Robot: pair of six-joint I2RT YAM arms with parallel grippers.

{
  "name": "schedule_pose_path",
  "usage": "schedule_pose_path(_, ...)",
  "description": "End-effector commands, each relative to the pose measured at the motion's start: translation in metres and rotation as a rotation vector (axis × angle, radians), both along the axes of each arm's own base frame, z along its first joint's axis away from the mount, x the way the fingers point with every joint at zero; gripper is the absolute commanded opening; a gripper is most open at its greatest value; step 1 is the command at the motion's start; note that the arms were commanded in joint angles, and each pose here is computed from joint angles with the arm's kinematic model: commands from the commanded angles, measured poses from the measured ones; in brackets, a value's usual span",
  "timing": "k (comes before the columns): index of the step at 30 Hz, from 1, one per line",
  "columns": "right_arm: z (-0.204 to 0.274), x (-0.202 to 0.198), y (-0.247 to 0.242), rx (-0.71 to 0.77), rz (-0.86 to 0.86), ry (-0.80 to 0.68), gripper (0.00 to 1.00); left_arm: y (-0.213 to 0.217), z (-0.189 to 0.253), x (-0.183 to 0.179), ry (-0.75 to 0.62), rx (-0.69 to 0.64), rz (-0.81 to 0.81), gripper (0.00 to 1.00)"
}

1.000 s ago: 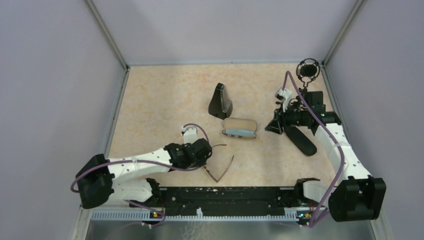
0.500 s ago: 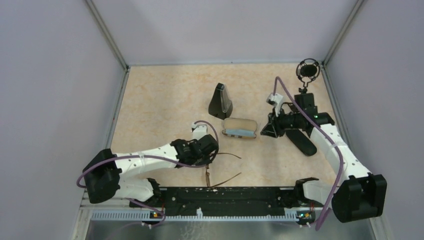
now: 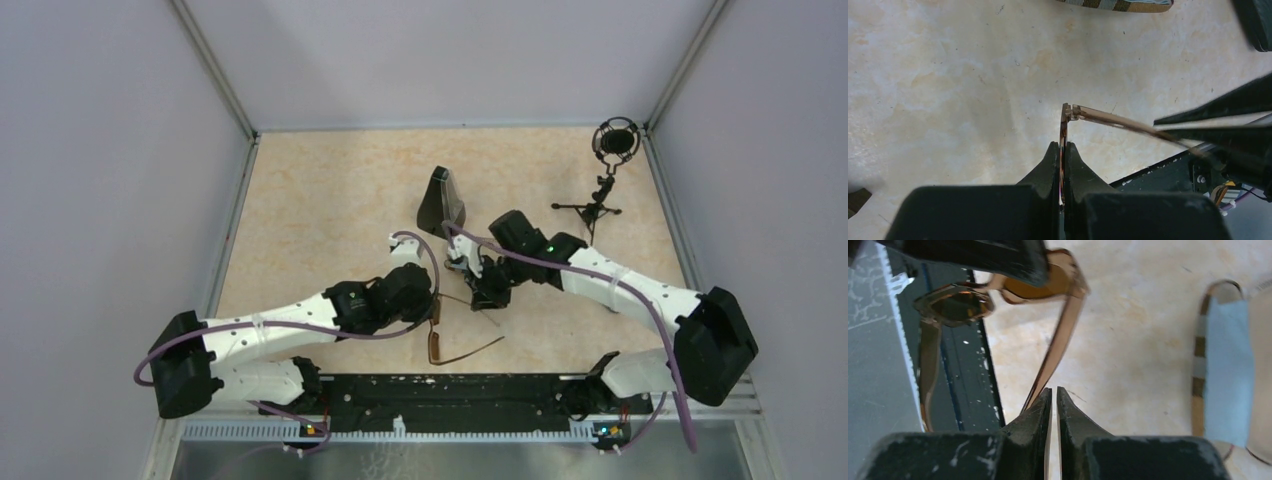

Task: Organize the sunglasses
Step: Fold the sunglasses at the center of the board.

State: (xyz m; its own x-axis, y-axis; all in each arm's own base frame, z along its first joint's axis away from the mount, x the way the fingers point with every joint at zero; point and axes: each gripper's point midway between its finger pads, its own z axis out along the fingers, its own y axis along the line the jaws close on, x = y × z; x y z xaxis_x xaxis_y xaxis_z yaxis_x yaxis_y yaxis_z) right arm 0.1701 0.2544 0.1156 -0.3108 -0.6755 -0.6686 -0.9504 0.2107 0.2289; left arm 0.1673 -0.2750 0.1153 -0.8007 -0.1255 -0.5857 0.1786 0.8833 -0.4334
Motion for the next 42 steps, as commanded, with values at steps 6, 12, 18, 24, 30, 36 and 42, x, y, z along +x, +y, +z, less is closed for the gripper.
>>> schedule_pose_path(6, 0.015, -0.052, 0.049, -0.014, 0.249, -0.173, 0.07, -0.031, 0.038, 0.007, -0.048, -0.228, 0.0, 0.0)
schedule_pose_path(12, 0.039, -0.041, 0.049, -0.011, 0.234, -0.262, 0.06, -0.029, 0.034, 0.006, -0.054, -0.23, -0.003, 0.0)
schedule_pose_path(18, 0.108, -0.045, 0.026, 0.121, 0.225, -0.446, 0.07, -0.011, 0.016, 0.009, -0.06, -0.123, 0.027, 0.0)
schedule_pose_path(24, 0.062, -0.108, -0.007, 0.046, 0.519, -0.225, 0.08, -0.008, 0.013, 0.014, -0.061, -0.104, 0.045, 0.0)
schedule_pose_path(30, 0.023, -0.113, -0.027, -0.073, 0.569, -0.173, 0.03, -0.011, 0.021, 0.016, -0.068, -0.096, 0.033, 0.0)
schedule_pose_path(36, 0.017, -0.087, -0.014, -0.086, 0.478, -0.268, 0.0, -0.015, 0.024, 0.013, -0.055, -0.101, 0.007, 0.0)
schedule_pose_path(42, 0.021, -0.052, 0.018, -0.043, 0.349, -0.342, 0.0, -0.029, 0.023, 0.002, -0.005, -0.147, -0.055, 0.0)
